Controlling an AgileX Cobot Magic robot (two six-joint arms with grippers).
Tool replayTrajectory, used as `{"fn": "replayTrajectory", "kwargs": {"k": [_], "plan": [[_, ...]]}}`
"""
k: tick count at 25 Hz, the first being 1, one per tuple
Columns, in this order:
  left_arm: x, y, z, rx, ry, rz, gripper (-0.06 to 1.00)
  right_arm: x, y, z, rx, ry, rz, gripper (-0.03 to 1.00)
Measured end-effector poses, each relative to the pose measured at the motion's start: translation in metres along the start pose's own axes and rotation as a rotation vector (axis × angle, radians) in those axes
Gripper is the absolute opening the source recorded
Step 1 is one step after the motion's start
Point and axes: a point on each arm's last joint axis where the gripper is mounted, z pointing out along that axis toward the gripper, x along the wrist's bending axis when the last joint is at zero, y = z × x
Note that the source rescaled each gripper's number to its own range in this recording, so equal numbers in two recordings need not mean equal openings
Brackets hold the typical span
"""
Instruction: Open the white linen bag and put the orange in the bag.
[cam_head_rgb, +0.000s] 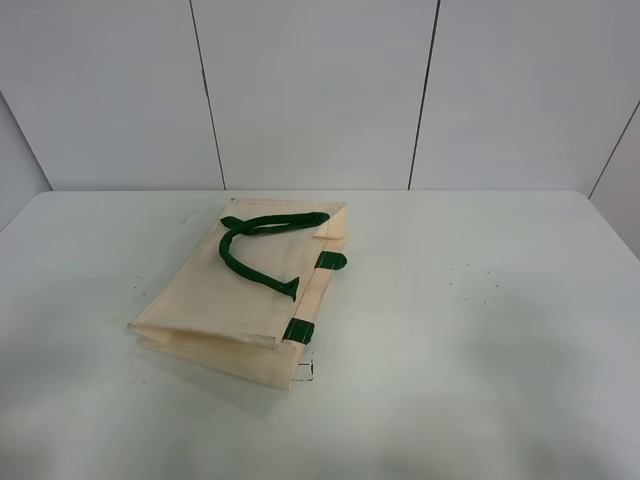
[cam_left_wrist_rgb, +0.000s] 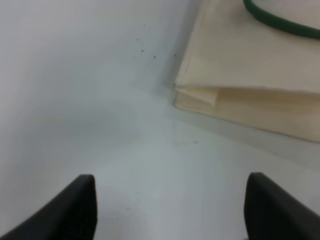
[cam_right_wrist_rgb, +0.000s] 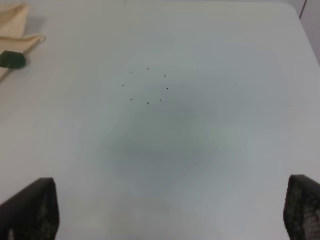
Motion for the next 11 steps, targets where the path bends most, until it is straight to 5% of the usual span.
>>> {"fn": "replayTrajectory", "kwargs": {"k": [11], "plan": [[0.0,0.0,0.0,0.0,0.0,0.006,0.85,0.0,0.0,0.0,0.0,0.0,0.0,1.0]]}}
